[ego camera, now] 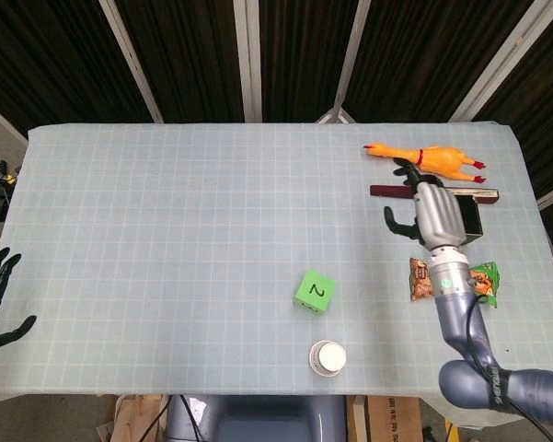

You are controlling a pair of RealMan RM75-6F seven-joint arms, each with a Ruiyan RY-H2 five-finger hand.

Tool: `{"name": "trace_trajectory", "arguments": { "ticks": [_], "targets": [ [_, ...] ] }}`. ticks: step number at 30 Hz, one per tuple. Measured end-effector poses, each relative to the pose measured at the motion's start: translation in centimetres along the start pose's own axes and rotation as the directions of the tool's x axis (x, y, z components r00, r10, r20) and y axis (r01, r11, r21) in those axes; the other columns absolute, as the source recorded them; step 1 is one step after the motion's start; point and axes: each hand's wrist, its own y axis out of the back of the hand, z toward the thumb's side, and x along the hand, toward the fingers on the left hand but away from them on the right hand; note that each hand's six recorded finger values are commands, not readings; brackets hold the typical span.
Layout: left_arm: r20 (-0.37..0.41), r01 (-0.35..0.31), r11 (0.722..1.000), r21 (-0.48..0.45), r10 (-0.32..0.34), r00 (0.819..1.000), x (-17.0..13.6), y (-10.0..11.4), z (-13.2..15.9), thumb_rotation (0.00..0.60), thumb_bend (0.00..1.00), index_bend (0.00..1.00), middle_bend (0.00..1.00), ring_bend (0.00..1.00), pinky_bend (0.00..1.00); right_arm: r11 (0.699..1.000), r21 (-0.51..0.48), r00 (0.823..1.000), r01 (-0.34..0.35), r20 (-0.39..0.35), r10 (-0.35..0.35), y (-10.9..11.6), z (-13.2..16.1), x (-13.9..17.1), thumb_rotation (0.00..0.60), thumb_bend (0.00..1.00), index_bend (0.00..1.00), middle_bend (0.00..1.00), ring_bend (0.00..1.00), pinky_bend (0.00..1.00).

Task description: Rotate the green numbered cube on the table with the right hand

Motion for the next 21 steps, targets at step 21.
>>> {"name": "trace_trajectory", "arguments": {
  "ticks": [21],
  "targets": [
    [-0.006, -0.001, 1.000, -0.013, 0.001, 1.000, -0.4, 0.2, -0.4, 0.600, 0.27, 0.00, 0.00, 0.00, 0.01, 0.931, 0.362, 0.998, -0.055, -0.021, 0.067, -0.1, -14.5, 20.0, 0.600, 0.36, 0.14, 0.13, 0.11, 0.09]
  ]
}}
